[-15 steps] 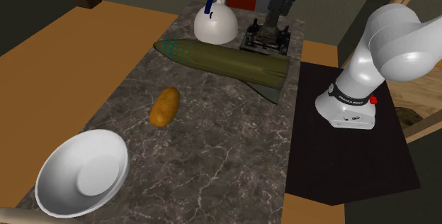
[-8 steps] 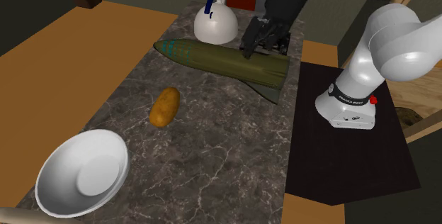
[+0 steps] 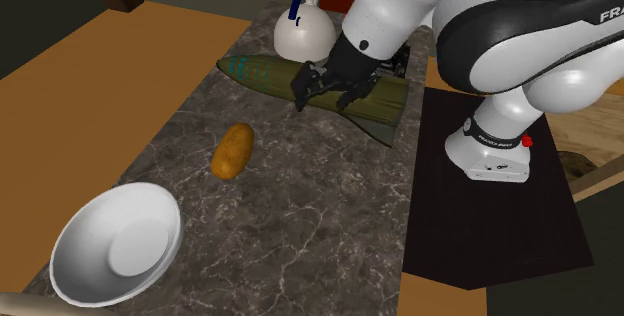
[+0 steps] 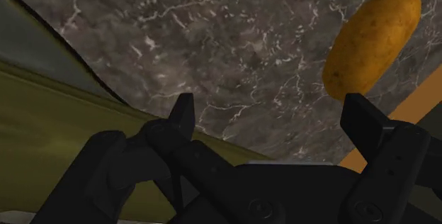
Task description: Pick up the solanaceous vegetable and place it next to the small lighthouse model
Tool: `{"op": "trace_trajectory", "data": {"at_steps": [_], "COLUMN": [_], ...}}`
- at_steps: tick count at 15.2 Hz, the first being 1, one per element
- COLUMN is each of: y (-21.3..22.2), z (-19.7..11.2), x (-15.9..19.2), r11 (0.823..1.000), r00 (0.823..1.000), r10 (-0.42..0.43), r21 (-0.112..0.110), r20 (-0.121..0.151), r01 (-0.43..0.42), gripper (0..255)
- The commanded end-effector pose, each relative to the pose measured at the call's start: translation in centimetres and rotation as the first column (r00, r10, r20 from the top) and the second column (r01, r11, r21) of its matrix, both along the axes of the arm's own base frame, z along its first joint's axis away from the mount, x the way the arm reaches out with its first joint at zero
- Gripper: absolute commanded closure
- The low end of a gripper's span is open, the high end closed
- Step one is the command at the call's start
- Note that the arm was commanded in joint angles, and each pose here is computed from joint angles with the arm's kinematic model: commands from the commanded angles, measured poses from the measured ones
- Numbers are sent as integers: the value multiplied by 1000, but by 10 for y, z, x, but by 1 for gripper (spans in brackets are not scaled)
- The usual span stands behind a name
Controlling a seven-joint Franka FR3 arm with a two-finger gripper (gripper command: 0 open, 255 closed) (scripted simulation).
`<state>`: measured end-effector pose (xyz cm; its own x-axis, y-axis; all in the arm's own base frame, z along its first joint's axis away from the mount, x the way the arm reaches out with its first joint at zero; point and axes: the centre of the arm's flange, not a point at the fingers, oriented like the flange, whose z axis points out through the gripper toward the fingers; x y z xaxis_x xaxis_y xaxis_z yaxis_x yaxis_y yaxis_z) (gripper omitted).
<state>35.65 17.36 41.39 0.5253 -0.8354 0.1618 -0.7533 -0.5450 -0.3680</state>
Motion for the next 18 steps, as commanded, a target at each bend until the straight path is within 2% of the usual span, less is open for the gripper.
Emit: {"op": "trace_trajectory", "data": {"at_steps": [1,3,6,8,11,12,18], "y": [19,33,52,63,76,78,75], "z": [-16,-28,-45,-56,-71,-73,-100], "x": [13,30,59,80,113,119,137], "r11": [996,984,952,921,863,850,850], "r00": [995,983,950,918,857,844,844], "r10": [-91,-176,-302,-384,-501,-521,-521], "r21": [27,48,84,110,151,159,159], "r20": [28,51,82,100,123,126,126], "r01": [90,174,295,373,483,502,502], "gripper": [0,0,0,0,0,0,0]}}
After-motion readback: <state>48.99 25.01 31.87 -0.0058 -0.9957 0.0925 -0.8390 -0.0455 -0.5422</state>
